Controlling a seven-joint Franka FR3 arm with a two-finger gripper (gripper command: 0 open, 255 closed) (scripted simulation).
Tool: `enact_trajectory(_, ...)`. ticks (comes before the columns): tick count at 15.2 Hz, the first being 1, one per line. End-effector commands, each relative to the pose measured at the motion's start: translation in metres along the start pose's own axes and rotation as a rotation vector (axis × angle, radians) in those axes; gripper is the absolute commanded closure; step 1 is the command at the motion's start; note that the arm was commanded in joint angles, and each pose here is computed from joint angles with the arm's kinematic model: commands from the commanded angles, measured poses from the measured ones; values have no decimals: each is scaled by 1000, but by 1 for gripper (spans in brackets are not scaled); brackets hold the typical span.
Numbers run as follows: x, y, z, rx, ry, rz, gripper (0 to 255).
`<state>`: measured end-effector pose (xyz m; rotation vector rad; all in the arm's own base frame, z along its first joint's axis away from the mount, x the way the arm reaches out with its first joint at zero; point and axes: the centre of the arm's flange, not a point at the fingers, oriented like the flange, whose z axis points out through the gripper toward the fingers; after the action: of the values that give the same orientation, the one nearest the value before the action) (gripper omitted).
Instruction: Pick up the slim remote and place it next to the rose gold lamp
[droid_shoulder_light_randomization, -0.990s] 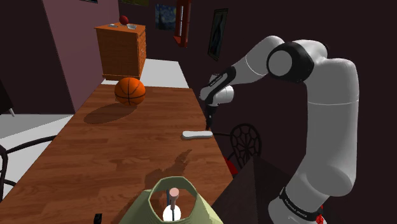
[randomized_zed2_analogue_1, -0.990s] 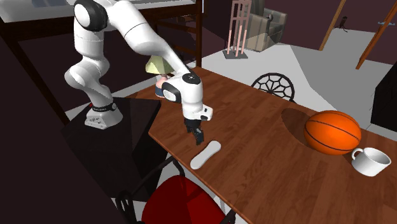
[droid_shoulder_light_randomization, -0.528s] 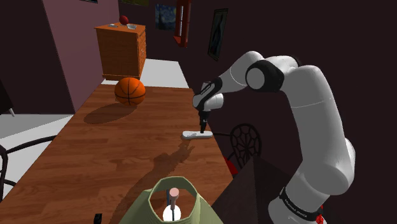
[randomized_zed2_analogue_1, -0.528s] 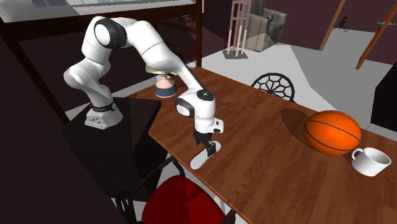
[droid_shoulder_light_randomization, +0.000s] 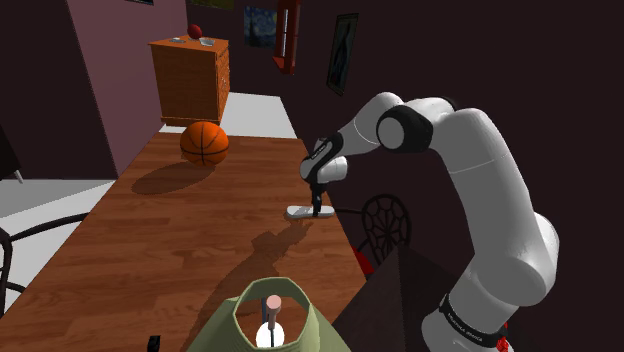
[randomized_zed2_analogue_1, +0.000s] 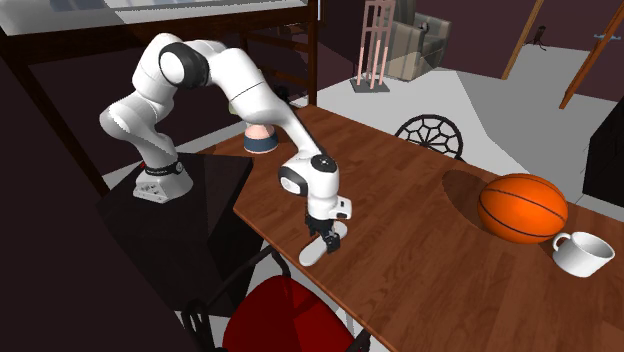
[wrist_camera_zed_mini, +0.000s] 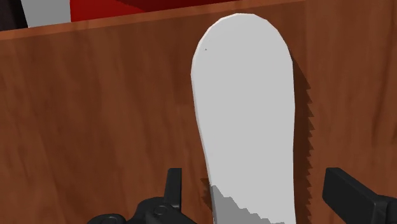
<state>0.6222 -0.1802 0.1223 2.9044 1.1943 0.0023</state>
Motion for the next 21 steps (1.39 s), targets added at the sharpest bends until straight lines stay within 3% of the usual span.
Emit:
enact_trajectory(1, 1, 1, 4, 0, 0, 0, 0)
enact_trajectory(7, 0, 1, 4, 0, 0, 0, 0)
enact_trajectory(8, 0, 1, 4, 0, 0, 0, 255)
enact_trajectory(17, 1, 1, 4, 0, 0, 0, 255)
enact_trajectory(21, 1, 1, -17, 0, 0, 0, 255)
